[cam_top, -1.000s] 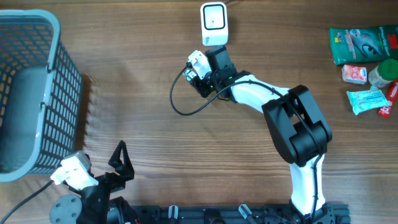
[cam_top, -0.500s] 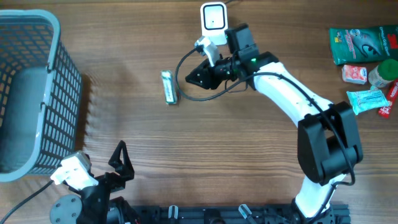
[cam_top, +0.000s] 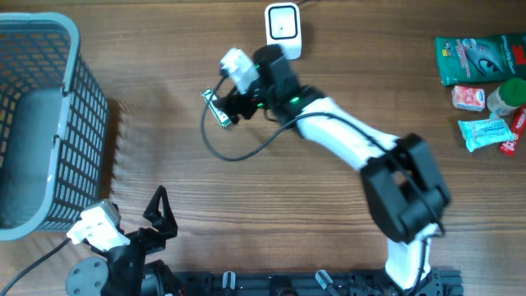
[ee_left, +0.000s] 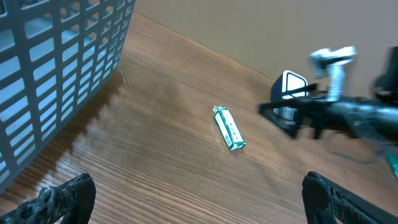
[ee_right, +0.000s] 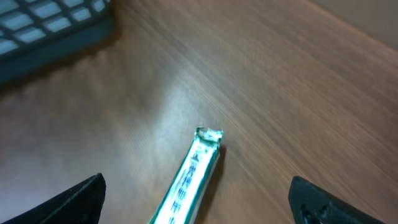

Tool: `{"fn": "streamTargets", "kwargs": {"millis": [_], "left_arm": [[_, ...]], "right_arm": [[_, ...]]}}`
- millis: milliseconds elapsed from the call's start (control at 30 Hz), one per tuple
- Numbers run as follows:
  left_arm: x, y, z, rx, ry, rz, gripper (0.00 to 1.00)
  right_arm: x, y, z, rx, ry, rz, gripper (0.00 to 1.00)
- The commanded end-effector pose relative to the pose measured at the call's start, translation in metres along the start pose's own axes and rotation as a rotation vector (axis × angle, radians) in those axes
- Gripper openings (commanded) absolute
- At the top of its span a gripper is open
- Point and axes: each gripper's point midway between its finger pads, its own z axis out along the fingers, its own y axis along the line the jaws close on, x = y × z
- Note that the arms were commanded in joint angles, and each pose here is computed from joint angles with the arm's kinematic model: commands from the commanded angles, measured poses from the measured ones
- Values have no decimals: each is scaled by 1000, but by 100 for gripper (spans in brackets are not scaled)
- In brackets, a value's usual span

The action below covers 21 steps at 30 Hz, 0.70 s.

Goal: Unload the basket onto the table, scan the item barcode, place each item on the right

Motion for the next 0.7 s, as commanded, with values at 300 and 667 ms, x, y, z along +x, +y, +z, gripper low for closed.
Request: {"fn": "streamTargets", "kwargs": {"millis": [300,667], "left_arm": [[0,-1,0,7,0,-6,100],[0,-1,0,7,0,-6,100]], "right_arm": [[46,-10,101,117,-18,146,86],[87,-12,96,237,211,152,46]]}}
